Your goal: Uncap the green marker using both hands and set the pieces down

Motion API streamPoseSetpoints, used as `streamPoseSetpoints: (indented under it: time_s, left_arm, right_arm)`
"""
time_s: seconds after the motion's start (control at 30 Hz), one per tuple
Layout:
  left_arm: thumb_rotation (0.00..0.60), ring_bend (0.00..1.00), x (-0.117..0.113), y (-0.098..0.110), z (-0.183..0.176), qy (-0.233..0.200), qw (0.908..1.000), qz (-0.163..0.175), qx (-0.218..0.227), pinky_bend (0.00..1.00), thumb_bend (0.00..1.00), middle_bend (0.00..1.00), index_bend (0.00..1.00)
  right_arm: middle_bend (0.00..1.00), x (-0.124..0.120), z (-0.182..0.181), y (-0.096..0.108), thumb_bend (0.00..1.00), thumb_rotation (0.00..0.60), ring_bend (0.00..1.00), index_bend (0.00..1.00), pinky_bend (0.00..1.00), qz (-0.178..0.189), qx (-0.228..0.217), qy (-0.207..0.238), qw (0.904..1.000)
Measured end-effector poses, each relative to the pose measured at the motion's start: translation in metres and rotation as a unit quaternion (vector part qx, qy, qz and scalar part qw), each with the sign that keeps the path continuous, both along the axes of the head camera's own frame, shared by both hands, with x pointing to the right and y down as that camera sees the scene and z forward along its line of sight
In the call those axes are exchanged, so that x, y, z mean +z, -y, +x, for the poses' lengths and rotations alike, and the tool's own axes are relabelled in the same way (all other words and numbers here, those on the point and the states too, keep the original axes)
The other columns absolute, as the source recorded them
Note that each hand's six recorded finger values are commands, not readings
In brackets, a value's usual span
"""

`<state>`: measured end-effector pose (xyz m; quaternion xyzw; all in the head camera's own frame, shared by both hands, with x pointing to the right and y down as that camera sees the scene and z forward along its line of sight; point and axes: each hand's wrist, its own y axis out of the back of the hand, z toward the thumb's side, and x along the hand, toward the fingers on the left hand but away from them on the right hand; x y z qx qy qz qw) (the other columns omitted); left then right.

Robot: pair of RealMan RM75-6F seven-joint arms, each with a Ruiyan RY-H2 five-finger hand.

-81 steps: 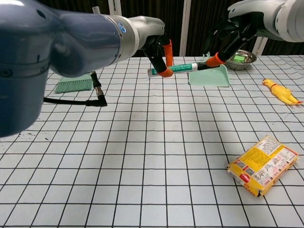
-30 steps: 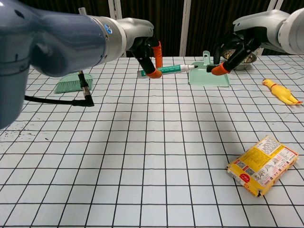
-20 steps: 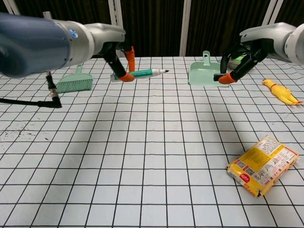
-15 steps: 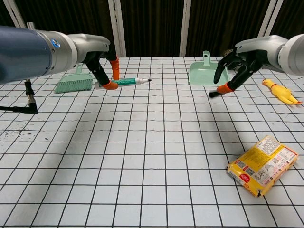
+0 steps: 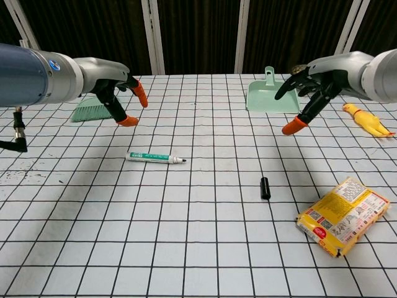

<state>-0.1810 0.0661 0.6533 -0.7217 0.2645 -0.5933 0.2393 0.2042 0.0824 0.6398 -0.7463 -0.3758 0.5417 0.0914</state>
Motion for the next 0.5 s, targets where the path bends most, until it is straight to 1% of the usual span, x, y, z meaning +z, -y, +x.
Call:
streamPoseSetpoints:
  time_s: [0.07, 0.13, 0.27, 0.37, 0.4, 0.5]
  left_arm:
    - [0.6, 0.0, -0.005, 0.001, -0.004, -0.007, 1.0, 0.002, -0.004, 0.0, 0.53, 0.06, 0.22]
    - [0.6, 0.0, -0.011, 0.002, -0.007, -0.013, 0.9999, 0.005, -0.007, 0.0, 0.53, 0.06, 0.24]
    - [0.6, 0.0, -0.034, 0.003, -0.018, -0.026, 0.9994, 0.017, -0.014, 0.0, 0.53, 0.05, 0.26]
    - [0.6, 0.0, -0.057, 0.001, -0.029, -0.031, 0.999, 0.028, -0.019, 0.0, 0.53, 0.04, 0.25]
    - [0.6, 0.0, -0.064, 0.0, -0.033, -0.031, 0.9989, 0.03, -0.02, 0.0, 0.53, 0.03, 0.25]
    - [0.6, 0.0, -0.089, -0.006, -0.052, -0.021, 0.9989, 0.032, -0.025, 0.0, 0.53, 0.02, 0.25]
  right_arm:
    - [0.0, -0.004, 0.003, 0.002, 0.13, 0.6, 0.03, 0.24, 0.0, 0.01, 0.004, 0.001, 0.9999]
    - [0.0, -0.01, 0.007, 0.006, 0.13, 0.6, 0.03, 0.24, 0.0, 0.025, 0.008, 0.0, 0.9997]
    - [0.0, -0.027, 0.024, 0.013, 0.13, 0.6, 0.03, 0.24, 0.0, 0.063, 0.017, -0.017, 0.9978]
    - [0.0, -0.039, 0.042, 0.018, 0.13, 0.6, 0.03, 0.24, 0.0, 0.093, 0.022, -0.048, 0.9942]
    - [0.0, -0.042, 0.05, 0.019, 0.13, 0.6, 0.02, 0.24, 0.0, 0.104, 0.022, -0.065, 0.9922]
    - [0.0, -0.045, 0.067, 0.017, 0.13, 0.6, 0.02, 0.24, 0.0, 0.117, 0.011, -0.109, 0.9871]
